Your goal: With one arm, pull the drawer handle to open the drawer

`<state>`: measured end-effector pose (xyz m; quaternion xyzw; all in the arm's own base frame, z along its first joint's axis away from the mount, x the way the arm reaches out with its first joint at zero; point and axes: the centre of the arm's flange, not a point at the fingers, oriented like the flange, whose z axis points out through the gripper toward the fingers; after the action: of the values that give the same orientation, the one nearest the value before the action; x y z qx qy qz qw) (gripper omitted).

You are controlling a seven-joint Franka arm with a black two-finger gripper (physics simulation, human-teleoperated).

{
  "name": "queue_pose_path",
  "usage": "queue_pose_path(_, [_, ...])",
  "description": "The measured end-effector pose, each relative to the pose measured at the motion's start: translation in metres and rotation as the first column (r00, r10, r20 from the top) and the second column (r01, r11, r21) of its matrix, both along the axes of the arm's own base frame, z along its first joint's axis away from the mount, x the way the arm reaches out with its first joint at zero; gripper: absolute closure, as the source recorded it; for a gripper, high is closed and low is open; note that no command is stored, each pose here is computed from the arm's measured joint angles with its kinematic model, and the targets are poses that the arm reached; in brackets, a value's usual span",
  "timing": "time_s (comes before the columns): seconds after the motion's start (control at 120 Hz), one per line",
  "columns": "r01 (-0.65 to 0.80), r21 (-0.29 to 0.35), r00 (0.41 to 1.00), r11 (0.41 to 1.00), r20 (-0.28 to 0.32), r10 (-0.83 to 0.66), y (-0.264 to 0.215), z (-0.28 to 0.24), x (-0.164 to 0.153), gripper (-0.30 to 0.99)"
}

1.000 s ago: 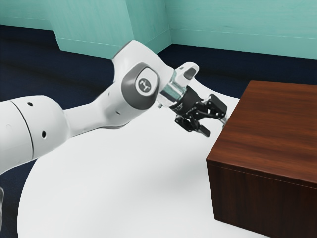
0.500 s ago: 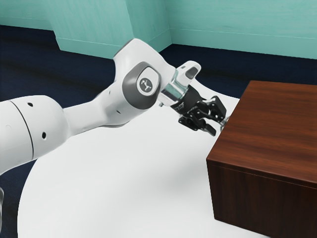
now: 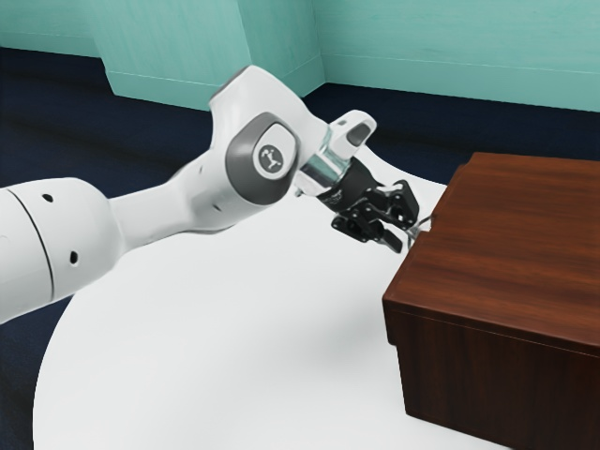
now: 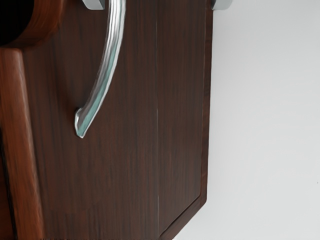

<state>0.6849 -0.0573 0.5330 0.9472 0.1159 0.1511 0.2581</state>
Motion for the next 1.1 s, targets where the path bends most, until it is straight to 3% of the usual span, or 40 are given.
queue_pose_path(1.1, [-0.085,0.091,0.996,0.992,-0.019,0.087,0.048,-0.001,-0.003,0.49])
